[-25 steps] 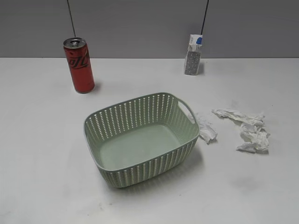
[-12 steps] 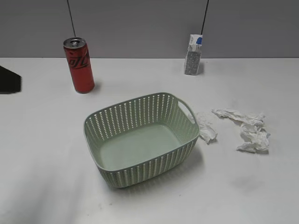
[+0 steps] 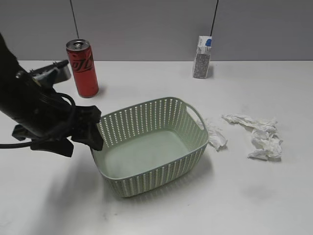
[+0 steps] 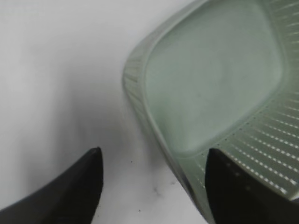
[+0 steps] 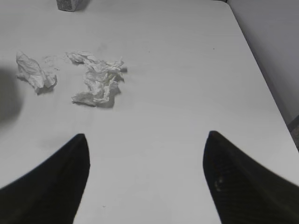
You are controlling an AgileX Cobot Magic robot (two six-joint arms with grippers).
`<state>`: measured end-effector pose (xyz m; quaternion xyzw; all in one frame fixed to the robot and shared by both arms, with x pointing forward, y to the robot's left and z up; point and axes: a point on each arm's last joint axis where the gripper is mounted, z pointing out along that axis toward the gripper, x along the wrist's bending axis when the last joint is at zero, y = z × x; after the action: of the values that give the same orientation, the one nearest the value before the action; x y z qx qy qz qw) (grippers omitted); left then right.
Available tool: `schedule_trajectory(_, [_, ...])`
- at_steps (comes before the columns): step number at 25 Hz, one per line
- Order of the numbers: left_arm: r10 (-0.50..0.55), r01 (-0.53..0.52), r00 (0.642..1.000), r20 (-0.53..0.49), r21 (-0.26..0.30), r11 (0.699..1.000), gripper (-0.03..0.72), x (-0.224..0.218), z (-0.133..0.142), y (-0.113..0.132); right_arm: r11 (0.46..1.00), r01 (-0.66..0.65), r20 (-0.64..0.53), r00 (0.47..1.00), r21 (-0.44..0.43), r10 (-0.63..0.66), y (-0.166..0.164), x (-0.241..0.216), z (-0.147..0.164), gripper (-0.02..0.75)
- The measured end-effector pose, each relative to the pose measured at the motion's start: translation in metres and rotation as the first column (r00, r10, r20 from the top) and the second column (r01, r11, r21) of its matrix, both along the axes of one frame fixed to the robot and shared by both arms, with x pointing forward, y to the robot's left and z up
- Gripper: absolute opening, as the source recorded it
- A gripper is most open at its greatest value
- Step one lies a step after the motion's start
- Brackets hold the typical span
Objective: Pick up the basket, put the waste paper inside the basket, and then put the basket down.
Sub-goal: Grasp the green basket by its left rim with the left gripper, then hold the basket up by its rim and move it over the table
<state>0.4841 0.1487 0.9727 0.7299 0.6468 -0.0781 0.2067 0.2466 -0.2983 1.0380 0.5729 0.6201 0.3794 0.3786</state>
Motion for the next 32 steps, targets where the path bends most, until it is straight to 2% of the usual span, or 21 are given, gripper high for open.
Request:
schedule_trajectory(6, [0.037,-0.034,0.996,-0.086,0.033,0.999,0.517,0.020,-0.036,-0.016,1.000,0.000,0.000,1.000,0.000,0.000,0.000,0.000,0.000,0.573])
schedule_trajectory(12, [0.084,-0.077,0.985,-0.149,0.053,0.996,0.429,0.026,-0.056,-0.019,1.000,0.000,0.000,1.000,0.000,0.000,0.000,0.000,0.000,0.573])
schedule_trajectory(14, [0.088,-0.081,0.985,-0.147,0.051,0.995,0.352,0.027,-0.056,-0.020,1.000,0.000,0.000,1.000,0.000,0.000,0.000,0.000,0.000,0.573])
schedule_trajectory(18, [0.095,-0.089,0.986,-0.134,0.050,0.995,0.118,0.028,-0.056,-0.020,1.000,0.000,0.000,1.000,0.000,0.000,0.000,0.000,0.000,0.573])
schedule_trajectory(21, [0.083,-0.077,0.989,-0.120,0.054,0.996,0.024,0.028,-0.053,-0.019,1.000,0.000,0.000,1.000,0.000,0.000,0.000,0.000,0.000,0.573])
schedule_trajectory(24, [0.072,-0.067,0.994,-0.085,0.057,0.996,0.006,0.029,-0.046,-0.017,1.000,0.000,0.000,1.000,0.000,0.000,0.000,0.000,0.000,0.573])
schedule_trajectory(26, [0.030,-0.025,0.998,-0.064,0.079,0.997,0.005,0.029,-0.038,-0.016,1.000,0.000,0.000,1.000,0.000,0.000,0.000,0.000,0.000,0.573])
schedule_trajectory(32, [-0.136,0.138,0.990,-0.027,0.207,0.968,0.005,0.045,0.000,-0.015,1.000,0.001,0.000,1.000,0.001,-0.001,0.000,0.000,0.000,0.573])
